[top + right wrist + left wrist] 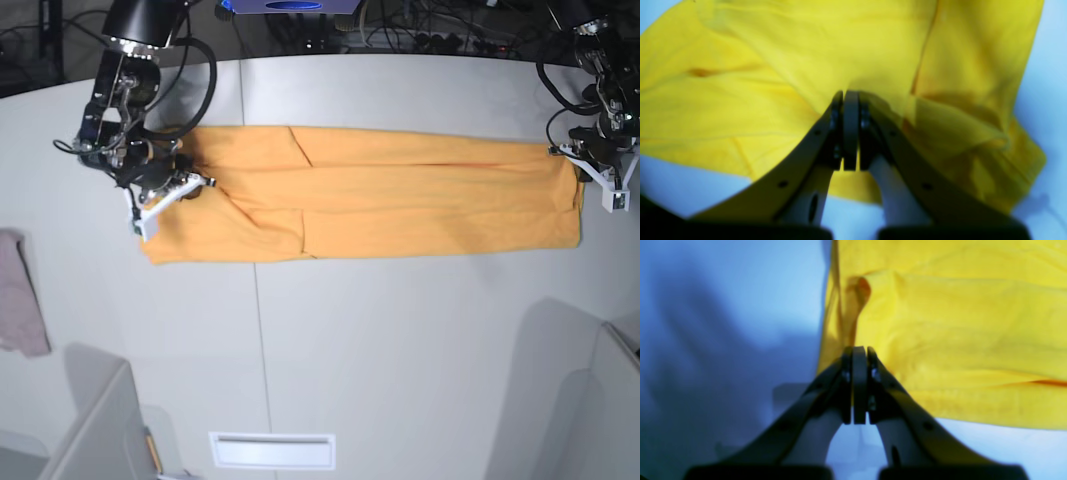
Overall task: Fold the T-shirt properly
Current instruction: 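Pull the grasped strip end with the right gripper to straighten it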
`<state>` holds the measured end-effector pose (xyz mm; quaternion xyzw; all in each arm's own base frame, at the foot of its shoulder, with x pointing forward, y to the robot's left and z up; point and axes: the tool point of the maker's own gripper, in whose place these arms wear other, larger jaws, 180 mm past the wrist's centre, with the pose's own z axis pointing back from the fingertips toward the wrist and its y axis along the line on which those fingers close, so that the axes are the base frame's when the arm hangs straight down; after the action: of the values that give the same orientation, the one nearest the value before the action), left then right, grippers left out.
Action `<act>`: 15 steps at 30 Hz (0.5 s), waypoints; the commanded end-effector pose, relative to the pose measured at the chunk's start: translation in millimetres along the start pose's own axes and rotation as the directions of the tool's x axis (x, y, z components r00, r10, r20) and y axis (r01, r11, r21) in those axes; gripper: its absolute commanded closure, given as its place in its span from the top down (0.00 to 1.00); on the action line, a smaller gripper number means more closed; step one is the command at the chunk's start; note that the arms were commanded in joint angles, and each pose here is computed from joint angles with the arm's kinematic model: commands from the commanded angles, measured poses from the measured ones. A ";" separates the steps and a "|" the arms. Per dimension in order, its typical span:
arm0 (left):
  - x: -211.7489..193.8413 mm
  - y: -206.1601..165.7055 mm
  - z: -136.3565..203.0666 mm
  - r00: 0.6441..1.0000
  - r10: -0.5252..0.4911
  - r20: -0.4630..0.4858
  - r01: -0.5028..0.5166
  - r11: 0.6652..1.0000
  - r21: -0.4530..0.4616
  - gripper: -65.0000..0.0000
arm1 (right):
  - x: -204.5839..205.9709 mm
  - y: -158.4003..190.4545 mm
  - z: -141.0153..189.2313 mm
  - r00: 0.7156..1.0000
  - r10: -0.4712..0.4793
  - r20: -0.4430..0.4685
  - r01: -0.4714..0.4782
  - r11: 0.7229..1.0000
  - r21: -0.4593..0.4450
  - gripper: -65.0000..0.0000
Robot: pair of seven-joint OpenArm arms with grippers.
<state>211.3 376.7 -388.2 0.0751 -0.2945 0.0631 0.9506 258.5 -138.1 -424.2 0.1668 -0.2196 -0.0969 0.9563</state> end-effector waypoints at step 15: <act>15.7 9.6 6.5 0.999 -0.014 0.045 0.013 1.000 0.023 0.00 | 29.0 50.1 2.7 0.992 0.085 0.096 -0.094 0.992 0.086 0.00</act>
<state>210.5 378.0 -387.9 0.0767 -0.2940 0.0641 0.9506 282.8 -96.8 -398.5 0.1977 -0.2625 -0.0532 0.9430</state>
